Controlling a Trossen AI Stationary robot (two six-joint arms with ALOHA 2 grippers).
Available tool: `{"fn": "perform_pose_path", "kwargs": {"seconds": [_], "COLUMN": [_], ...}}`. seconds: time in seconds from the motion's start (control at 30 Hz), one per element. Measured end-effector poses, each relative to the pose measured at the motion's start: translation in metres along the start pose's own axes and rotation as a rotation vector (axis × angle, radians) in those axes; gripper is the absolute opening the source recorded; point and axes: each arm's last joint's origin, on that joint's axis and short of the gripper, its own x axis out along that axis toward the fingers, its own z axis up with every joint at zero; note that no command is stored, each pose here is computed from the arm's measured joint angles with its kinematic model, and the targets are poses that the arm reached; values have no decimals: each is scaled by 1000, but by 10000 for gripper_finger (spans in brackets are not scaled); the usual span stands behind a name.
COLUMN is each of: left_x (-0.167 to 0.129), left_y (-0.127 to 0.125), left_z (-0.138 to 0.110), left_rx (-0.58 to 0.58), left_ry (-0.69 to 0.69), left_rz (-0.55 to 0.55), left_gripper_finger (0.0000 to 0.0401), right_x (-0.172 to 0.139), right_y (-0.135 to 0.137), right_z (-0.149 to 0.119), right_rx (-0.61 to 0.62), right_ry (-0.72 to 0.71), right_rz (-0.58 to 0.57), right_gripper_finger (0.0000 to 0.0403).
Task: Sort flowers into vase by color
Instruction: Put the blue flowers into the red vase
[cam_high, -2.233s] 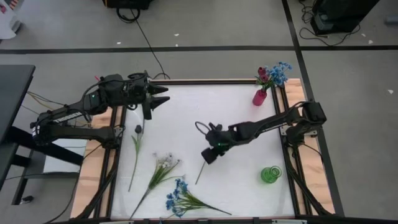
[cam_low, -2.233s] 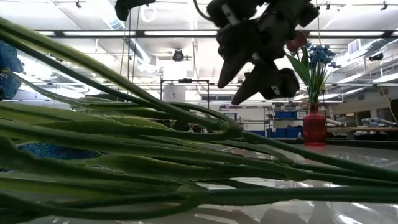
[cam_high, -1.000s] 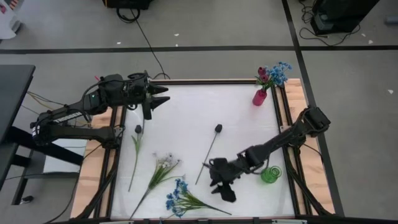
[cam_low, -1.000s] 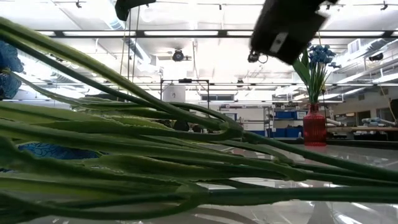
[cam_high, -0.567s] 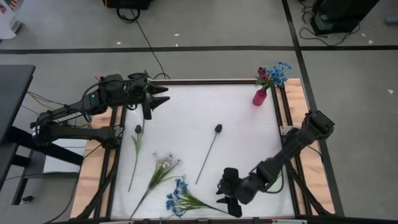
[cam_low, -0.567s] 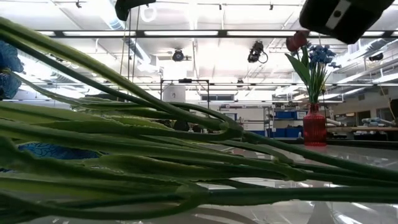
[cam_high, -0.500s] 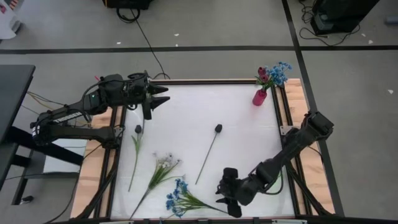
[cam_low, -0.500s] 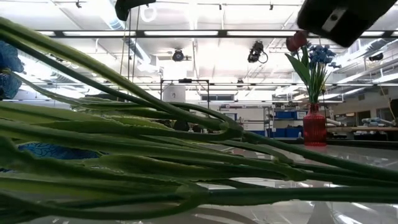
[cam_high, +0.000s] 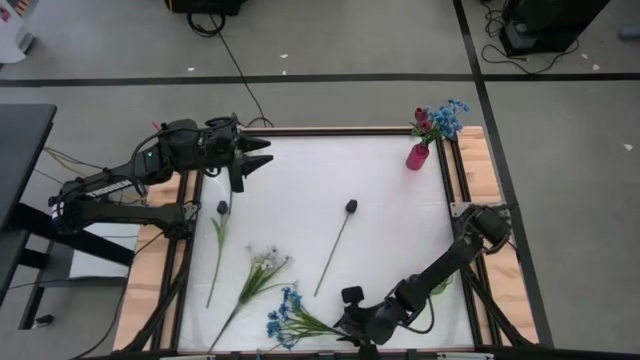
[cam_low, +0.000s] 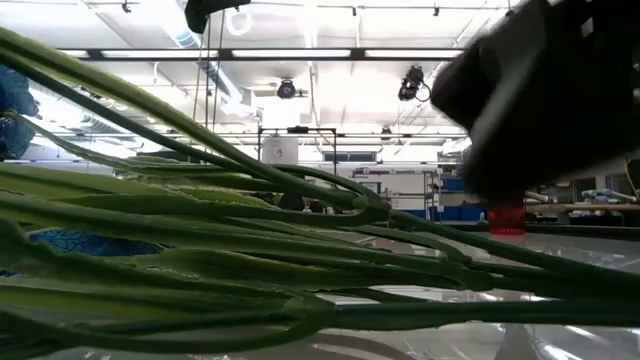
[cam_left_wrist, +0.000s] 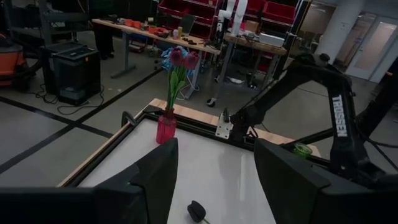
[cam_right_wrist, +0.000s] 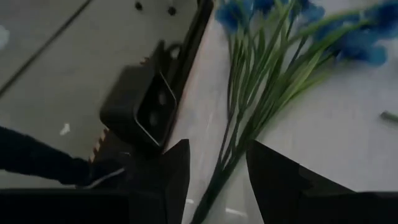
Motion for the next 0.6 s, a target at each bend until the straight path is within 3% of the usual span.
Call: {"fn": "perform_pose_path", "kwargs": {"seconds": [0.37,0.47,0.6], "left_x": [0,0,0], "left_y": [0,0,0], "left_z": [0,0,0], "left_rx": [0,0,1], "left_ry": [-1,-2,-3], "left_rz": [0,0,0], "left_gripper_finger": [218,218,218], "right_x": [11,12,11], "right_y": [-12,-16,-21], "right_z": [-17,-17,-14], "right_rx": [-76,-70,-59], "right_ry": [103,128,141], "right_rz": [-68,-65,-54], "right_gripper_finger": [152,114,29]}}
